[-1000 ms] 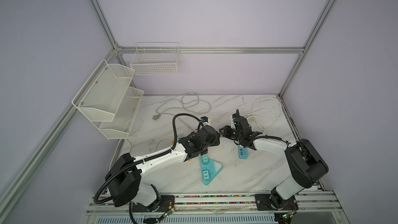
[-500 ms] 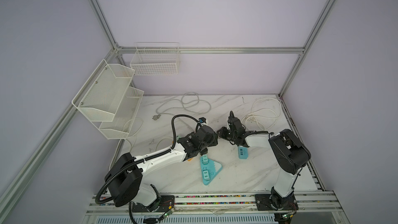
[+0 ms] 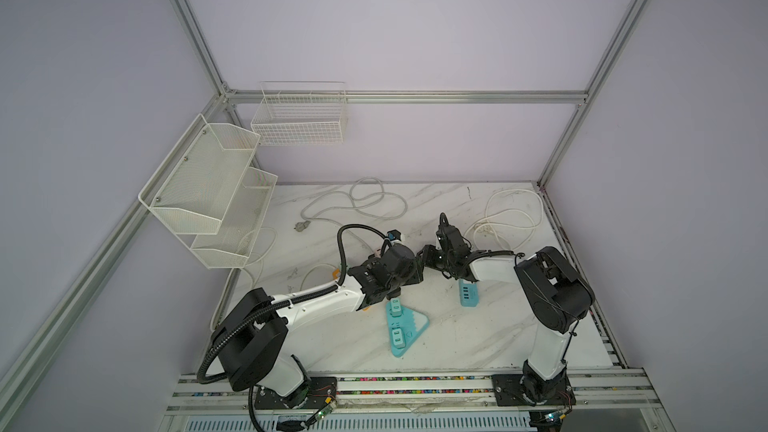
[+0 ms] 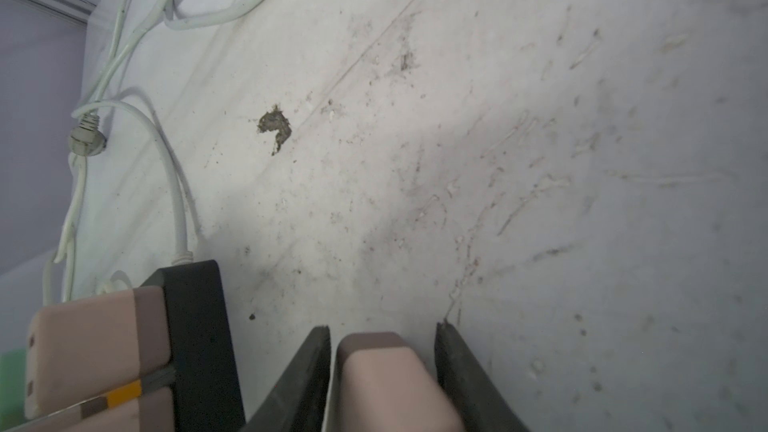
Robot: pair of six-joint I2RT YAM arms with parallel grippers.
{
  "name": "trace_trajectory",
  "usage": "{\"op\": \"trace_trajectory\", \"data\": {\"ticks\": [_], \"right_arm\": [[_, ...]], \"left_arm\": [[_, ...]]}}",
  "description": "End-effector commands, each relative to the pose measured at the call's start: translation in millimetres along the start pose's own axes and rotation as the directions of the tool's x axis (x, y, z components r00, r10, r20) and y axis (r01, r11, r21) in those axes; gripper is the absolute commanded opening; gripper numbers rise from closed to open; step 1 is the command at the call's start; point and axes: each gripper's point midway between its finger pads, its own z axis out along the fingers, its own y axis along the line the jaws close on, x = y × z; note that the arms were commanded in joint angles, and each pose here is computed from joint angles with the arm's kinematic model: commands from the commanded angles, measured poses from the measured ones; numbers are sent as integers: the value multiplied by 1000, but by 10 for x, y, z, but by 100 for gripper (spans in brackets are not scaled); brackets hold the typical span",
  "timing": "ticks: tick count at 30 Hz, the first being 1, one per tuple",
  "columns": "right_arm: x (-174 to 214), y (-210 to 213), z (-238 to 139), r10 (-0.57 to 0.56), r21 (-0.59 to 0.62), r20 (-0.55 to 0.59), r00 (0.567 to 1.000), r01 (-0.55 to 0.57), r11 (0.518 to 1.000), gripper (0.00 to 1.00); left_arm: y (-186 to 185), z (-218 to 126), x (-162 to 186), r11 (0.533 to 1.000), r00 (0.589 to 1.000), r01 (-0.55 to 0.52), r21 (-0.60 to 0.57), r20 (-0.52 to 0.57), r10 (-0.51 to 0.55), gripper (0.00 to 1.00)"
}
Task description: Pull the plug off the socket
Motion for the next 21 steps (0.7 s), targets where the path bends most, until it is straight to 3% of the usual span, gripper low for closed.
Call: {"op": "trace_trajectory", "data": {"ticks": [1, 12, 21], "right_arm": [[-105, 64, -88, -25, 27, 20, 999, 25, 999, 49], [-264, 221, -366, -60, 18, 57, 997, 59, 998, 63], [-509, 398, -904, -93, 10, 142, 985, 93, 996, 67]], "left_arm": [[-12, -17, -17, 999, 1000, 20, 30, 15, -20, 51], [-149, -21, -28, 995, 999, 37, 92, 4, -38, 55], [-369, 91, 65, 975, 994, 101, 197, -53, -93, 57]]}}
